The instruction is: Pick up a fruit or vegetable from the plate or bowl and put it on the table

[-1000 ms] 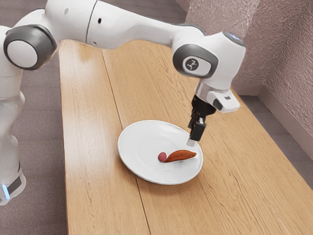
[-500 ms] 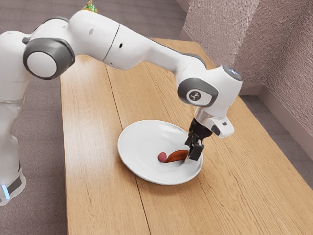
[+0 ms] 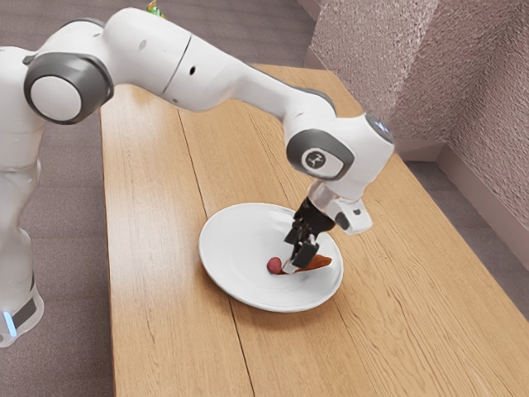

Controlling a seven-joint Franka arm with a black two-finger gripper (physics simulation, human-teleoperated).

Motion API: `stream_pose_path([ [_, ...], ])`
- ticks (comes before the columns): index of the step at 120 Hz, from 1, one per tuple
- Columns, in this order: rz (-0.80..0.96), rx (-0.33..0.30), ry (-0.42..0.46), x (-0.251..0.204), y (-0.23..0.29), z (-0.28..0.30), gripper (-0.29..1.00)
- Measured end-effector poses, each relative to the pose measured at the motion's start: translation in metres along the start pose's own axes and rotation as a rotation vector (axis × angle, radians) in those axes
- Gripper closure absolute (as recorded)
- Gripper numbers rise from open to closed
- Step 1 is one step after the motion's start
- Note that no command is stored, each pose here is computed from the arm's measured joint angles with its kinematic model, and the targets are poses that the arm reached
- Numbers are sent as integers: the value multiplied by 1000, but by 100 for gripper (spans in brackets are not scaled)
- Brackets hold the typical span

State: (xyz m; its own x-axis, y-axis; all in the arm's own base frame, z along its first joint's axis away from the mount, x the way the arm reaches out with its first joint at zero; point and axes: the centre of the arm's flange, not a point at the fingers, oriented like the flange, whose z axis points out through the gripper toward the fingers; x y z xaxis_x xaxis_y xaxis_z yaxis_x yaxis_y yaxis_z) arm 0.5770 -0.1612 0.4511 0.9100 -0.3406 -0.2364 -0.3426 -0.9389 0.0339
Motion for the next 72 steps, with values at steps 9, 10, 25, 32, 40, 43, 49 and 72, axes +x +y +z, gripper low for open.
stream_pose_path([
  [9,-5,-1,0,3,-3,7,0],
  [10,-5,-1,0,3,-3,8,0],
  [25,-6,-1,15,10,-4,15,0],
  [32,-6,0,28,11,-4,14,0],
  [40,-6,0,38,14,-4,15,1],
  [43,-7,0,42,14,-4,15,2],
  [49,-7,0,46,16,-4,17,4],
  [72,-14,3,59,18,-5,17,5],
])
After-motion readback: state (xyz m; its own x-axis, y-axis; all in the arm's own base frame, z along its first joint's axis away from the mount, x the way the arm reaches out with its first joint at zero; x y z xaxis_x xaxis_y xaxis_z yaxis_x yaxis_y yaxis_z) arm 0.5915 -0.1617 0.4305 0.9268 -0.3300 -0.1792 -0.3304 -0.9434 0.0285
